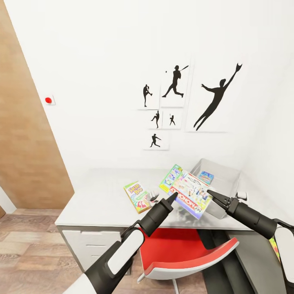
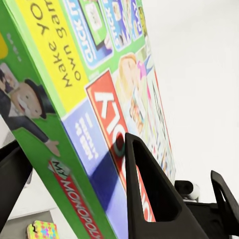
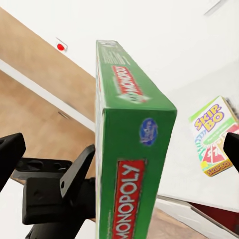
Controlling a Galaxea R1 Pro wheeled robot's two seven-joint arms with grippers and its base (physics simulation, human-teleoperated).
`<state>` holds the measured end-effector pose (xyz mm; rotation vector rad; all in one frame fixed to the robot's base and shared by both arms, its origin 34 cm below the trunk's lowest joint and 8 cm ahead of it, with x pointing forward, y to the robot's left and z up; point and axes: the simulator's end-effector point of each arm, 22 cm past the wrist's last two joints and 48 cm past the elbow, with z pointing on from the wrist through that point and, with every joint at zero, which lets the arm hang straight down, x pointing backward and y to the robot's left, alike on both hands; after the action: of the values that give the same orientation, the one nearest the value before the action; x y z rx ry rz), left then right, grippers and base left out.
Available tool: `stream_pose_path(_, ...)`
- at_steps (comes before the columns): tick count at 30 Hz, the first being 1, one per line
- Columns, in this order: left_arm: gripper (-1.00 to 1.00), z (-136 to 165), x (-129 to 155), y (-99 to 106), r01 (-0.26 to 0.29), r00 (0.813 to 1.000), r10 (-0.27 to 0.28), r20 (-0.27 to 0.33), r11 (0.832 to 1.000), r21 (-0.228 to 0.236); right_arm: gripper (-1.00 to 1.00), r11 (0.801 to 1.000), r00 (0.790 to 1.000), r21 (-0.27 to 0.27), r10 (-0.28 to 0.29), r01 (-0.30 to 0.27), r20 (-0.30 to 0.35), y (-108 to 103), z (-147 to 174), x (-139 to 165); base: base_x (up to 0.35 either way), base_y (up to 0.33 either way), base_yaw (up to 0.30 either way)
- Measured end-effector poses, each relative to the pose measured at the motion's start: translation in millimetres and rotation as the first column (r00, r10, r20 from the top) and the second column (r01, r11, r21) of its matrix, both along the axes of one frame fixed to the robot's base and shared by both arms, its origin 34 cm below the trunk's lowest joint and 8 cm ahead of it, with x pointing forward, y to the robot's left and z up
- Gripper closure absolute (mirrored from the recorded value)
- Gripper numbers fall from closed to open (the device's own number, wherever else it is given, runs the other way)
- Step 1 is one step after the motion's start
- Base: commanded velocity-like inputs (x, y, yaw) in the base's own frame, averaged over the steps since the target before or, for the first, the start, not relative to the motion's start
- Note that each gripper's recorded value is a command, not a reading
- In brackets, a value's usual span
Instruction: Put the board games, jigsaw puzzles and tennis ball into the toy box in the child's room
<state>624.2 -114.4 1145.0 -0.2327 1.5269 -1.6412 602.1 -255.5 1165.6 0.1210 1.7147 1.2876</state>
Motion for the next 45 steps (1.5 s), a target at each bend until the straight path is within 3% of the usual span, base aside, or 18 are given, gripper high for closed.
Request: stream_pose_path(45, 1.0, 27, -5, -3, 0.011, 0.999, -0.01, 0.041, 0.999, -0.033, -1.0, 1.0, 1.0, 0.003, 0.008, -0.008, -0.002, 4, -1, 0, 0.0, 0.0, 0.0)
